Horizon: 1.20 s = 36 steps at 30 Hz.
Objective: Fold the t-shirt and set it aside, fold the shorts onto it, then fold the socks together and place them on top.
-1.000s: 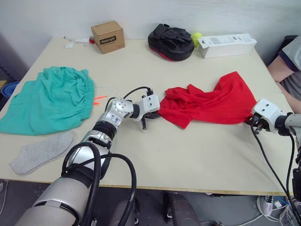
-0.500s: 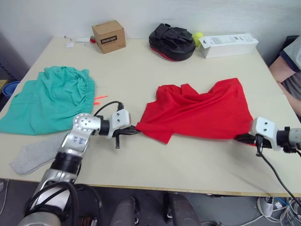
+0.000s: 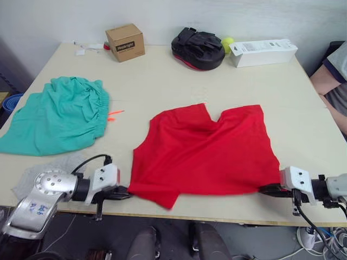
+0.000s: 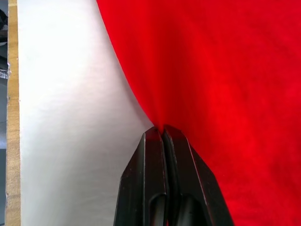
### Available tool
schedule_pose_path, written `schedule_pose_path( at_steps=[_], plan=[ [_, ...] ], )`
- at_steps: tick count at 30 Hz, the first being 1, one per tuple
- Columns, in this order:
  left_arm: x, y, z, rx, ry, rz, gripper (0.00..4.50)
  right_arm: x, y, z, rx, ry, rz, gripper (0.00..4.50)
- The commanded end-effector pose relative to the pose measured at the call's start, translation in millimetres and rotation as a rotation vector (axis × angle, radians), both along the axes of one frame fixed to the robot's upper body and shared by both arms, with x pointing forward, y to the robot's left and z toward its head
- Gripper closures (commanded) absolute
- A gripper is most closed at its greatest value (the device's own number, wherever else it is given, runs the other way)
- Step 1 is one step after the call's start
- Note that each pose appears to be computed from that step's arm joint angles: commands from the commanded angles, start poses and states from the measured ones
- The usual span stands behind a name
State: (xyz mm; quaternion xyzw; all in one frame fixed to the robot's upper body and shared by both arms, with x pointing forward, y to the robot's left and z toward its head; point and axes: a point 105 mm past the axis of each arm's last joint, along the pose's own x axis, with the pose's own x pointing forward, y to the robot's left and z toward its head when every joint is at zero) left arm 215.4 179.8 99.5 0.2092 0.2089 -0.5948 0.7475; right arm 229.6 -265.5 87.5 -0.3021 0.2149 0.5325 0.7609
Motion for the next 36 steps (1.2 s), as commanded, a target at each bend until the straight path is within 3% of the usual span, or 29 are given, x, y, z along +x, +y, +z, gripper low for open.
schedule_pose_path(
  at_steps=[1,11,15,19,23,30,34,36],
  plan=[
    [-7.2,-3.0,14.7,-0.030,-0.041,-0.033,4.50,-2.0,-9.5,10.6,-0.033,-0.022,-0.001,4.46],
    [3.1,-2.7,12.5,-0.044,-0.063,-0.007,4.50,1.5,-7.4,11.6,0.009,-0.065,0.007,4.46],
    [16.4,3.8,10.6,-0.040,-0.111,0.031,4.50,17.3,-3.5,16.4,0.048,-0.155,-0.025,4.46],
    [26.2,3.7,9.4,-0.055,-0.153,0.063,4.50,25.2,-0.3,19.3,0.068,-0.187,-0.031,3.59],
    [27.0,-1.3,5.7,-0.071,-0.163,0.070,4.50,24.8,3.8,18.7,0.051,-0.189,0.000,2.24],
    [19.1,1.5,5.0,-0.088,-0.139,0.099,4.50,17.4,-2.5,26.0,0.039,-0.198,-0.017,2.24],
    [14.6,11.9,9.7,-0.096,-0.127,0.129,3.55,9.1,-9.1,32.0,0.041,-0.217,-0.023,2.21],
    [11.6,22.8,13.7,-0.067,-0.187,0.119,2.91,3.6,-12.8,34.7,0.053,-0.225,-0.030,2.21]
  ],
)
